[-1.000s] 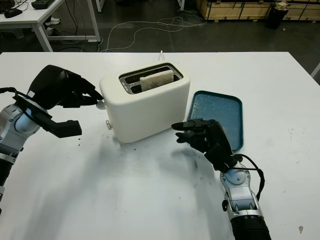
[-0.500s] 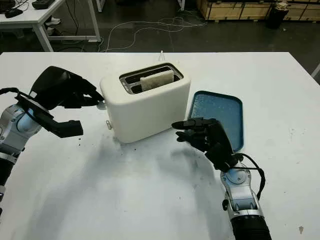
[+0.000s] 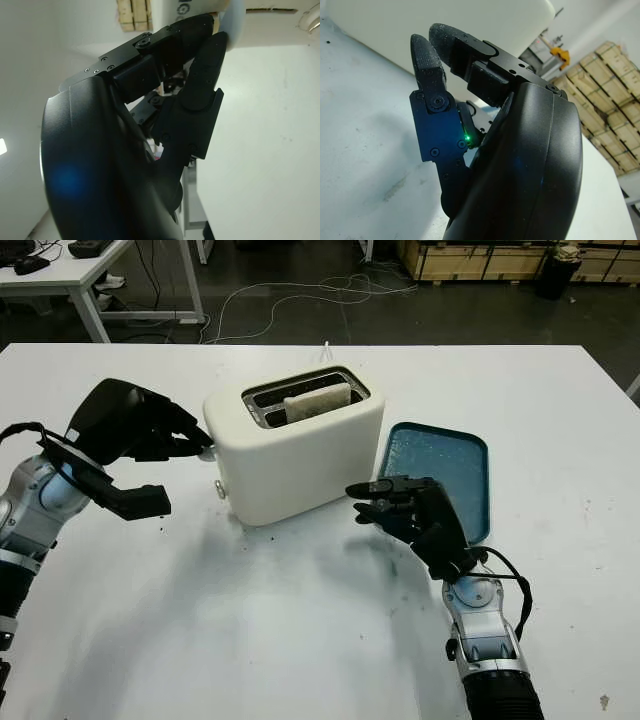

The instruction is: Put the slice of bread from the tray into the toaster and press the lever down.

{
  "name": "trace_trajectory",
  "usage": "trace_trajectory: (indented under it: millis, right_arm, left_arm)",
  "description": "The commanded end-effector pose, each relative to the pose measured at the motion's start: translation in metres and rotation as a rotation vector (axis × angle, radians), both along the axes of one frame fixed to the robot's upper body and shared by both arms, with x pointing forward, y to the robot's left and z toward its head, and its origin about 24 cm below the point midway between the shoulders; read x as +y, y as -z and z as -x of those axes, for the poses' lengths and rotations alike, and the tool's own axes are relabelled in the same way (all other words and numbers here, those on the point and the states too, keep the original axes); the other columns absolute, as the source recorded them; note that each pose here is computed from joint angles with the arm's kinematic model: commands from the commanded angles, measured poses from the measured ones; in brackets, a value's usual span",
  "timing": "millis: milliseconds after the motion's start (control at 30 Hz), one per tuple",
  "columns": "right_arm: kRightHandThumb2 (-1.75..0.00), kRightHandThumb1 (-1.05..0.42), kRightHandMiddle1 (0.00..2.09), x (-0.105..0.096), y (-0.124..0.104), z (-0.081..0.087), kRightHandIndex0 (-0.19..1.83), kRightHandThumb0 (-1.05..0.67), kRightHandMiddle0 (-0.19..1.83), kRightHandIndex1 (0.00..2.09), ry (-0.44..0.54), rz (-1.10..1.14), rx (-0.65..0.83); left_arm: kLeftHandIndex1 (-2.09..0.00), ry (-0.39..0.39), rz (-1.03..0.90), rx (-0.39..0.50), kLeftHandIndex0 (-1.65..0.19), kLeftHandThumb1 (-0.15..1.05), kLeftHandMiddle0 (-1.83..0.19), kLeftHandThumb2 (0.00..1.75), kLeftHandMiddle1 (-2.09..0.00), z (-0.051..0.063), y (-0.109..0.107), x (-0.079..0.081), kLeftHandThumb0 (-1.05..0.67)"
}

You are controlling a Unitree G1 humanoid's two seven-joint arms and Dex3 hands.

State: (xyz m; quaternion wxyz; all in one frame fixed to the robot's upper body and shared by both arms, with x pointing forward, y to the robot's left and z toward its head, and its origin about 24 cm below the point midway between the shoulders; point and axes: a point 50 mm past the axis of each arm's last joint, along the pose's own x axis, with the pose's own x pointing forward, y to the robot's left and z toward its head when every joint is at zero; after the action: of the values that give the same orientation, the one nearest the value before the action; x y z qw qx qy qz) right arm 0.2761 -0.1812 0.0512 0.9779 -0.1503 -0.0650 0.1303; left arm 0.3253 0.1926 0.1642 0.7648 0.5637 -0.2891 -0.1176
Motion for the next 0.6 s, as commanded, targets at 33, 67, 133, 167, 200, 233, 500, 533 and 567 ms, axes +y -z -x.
trace_trajectory:
  millis: [33,67,133,167,200,233,500,533,567]
  right_arm:
    - [0.0,-0.89,0.0,-0.003,-0.001,0.001,1.16,-0.47,1.21,0.51,0.012,0.007,-0.004]
    - [0.0,-0.89,0.0,-0.003,-0.001,0.001,1.16,-0.47,1.21,0.51,0.012,0.006,-0.006]
    - [0.0,-0.89,0.0,-0.003,-0.001,0.001,1.15,-0.47,1.21,0.52,0.012,0.01,-0.01]
    - [0.0,-0.89,0.0,-0.003,-0.001,0.001,1.15,-0.47,1.21,0.52,0.014,0.012,-0.01]
    - [0.0,-0.89,0.0,-0.004,-0.001,0.001,1.15,-0.47,1.21,0.52,0.016,0.015,-0.01]
    - [0.0,-0.89,0.0,-0.004,-0.001,0.001,1.15,-0.47,1.21,0.52,0.018,0.019,-0.012]
    - [0.0,-0.9,0.0,-0.004,0.0,0.002,1.15,-0.46,1.2,0.52,0.025,0.044,-0.025]
    - [0.0,-0.9,0.0,-0.004,0.0,0.002,1.15,-0.46,1.21,0.53,0.026,0.045,-0.026]
    - [0.0,-0.9,0.0,-0.004,0.0,0.002,1.15,-0.46,1.21,0.53,0.027,0.047,-0.025]
  left_arm:
    - [-0.05,0.057,0.008,0.028,-1.37,0.85,-1.07,0.01,-1.18,0.004,0.01,-0.015,-0.26]
    - [-0.05,0.057,0.011,0.033,-1.36,0.85,-1.07,0.0,-1.17,0.004,0.011,-0.015,-0.25]
    - [-0.05,0.049,0.009,0.046,-1.36,0.85,-1.06,0.01,-1.16,0.003,0.014,-0.015,-0.25]
    - [-0.05,0.046,0.009,0.051,-1.36,0.85,-1.06,0.01,-1.15,0.003,0.016,-0.015,-0.25]
    - [-0.05,0.042,0.008,0.058,-1.36,0.85,-1.06,0.01,-1.15,0.002,0.017,-0.015,-0.25]
    - [-0.05,0.038,0.008,0.068,-1.36,0.85,-1.06,0.01,-1.15,0.002,0.019,-0.015,-0.25]
    - [-0.02,-0.046,-0.023,0.155,-1.31,0.88,-1.01,0.01,-1.12,-0.012,0.046,-0.008,-0.21]
    - [-0.02,-0.062,-0.034,0.165,-1.31,0.89,-1.01,0.01,-1.12,-0.014,0.05,-0.007,-0.22]
    - [-0.02,-0.076,-0.049,0.177,-1.31,0.89,-1.0,0.01,-1.12,-0.017,0.054,-0.005,-0.23]
